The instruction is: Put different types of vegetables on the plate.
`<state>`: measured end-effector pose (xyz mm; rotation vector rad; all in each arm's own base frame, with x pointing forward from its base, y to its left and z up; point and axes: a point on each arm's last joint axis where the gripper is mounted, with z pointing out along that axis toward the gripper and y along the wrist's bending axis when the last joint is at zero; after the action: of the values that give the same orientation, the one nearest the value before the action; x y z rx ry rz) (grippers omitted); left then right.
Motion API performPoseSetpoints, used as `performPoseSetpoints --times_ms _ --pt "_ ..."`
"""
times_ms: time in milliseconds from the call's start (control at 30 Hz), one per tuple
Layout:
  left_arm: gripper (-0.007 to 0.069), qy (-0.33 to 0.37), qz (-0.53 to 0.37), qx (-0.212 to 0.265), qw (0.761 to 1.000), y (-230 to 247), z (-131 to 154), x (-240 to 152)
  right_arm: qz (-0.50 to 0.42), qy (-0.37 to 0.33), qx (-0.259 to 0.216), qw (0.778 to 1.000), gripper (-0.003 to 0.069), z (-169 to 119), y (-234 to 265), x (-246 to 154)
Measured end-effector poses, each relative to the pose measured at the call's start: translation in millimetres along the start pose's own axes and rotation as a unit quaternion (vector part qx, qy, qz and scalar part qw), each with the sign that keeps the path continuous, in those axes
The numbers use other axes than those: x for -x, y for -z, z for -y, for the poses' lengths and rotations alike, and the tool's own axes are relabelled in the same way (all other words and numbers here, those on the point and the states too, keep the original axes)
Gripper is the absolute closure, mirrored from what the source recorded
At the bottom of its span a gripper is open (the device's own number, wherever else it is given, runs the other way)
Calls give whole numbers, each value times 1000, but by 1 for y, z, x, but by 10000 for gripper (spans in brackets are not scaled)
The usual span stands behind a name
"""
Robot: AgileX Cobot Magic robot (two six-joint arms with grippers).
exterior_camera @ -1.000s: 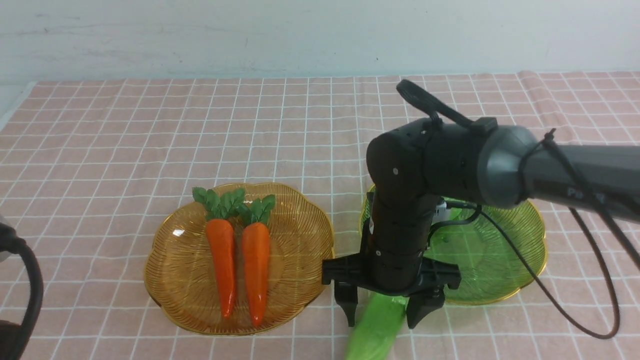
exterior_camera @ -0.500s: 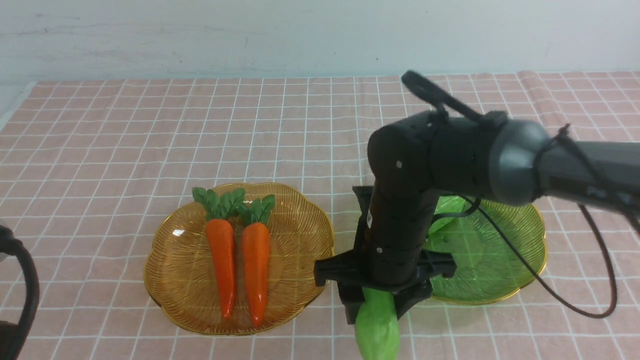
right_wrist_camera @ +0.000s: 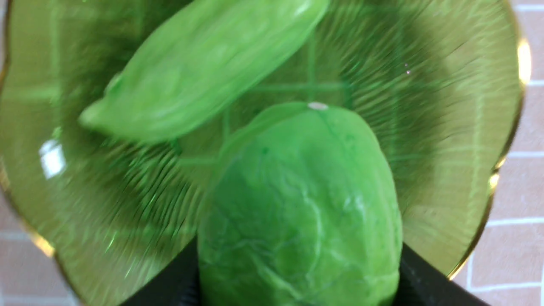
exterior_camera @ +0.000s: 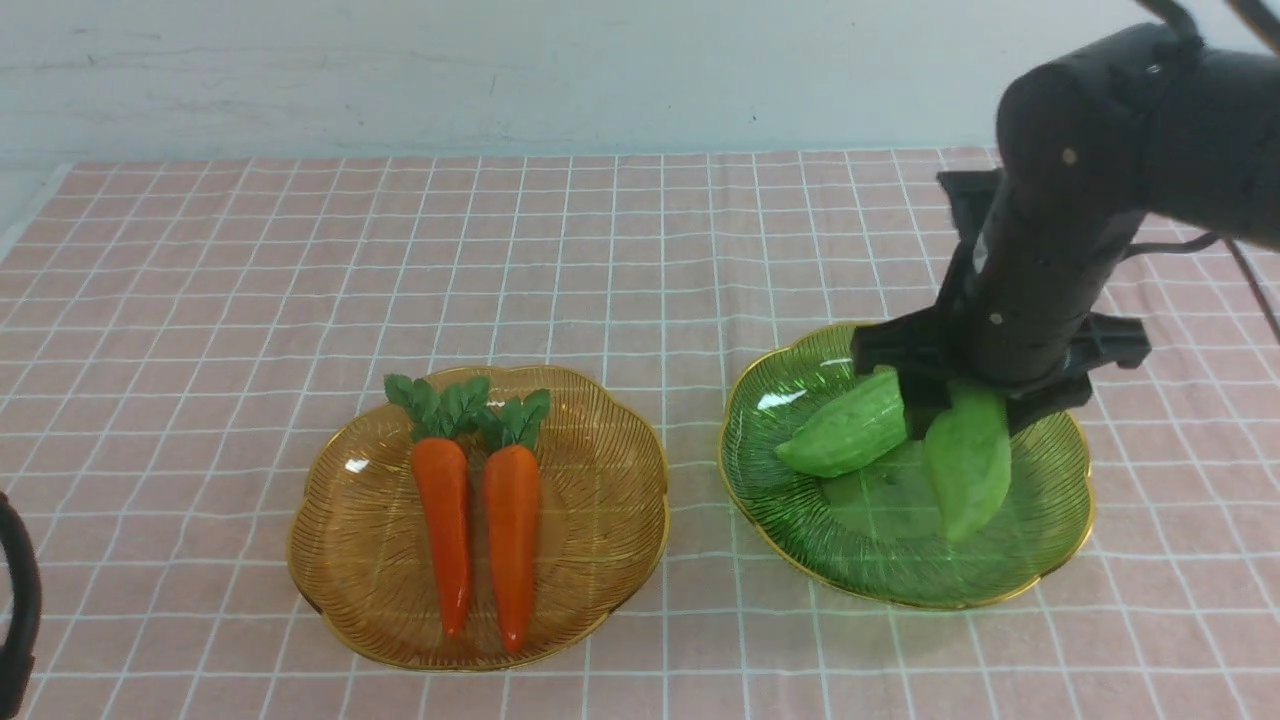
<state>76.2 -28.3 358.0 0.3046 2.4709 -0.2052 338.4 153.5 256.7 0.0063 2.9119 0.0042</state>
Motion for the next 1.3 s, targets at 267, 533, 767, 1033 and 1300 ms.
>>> performPoseSetpoints --times_ms 267,533,767,1033,1300 --pt "629 7 0 0 1000 0 0 0 5 -60 0 998 194 38 -17 21" --pt "629 11 0 0 1000 0 0 0 18 1 -4 1000 123 43 -7 21" --pt "629 41 0 0 999 0 0 0 170 24 37 984 484 64 119 -13" --pt "629 45 78 -11 996 1 1 14 527 14 122 841 673 125 266 -167" --pt "629 45 124 -18 991 2 2 22 750 47 151 642 674 152 183 -287"
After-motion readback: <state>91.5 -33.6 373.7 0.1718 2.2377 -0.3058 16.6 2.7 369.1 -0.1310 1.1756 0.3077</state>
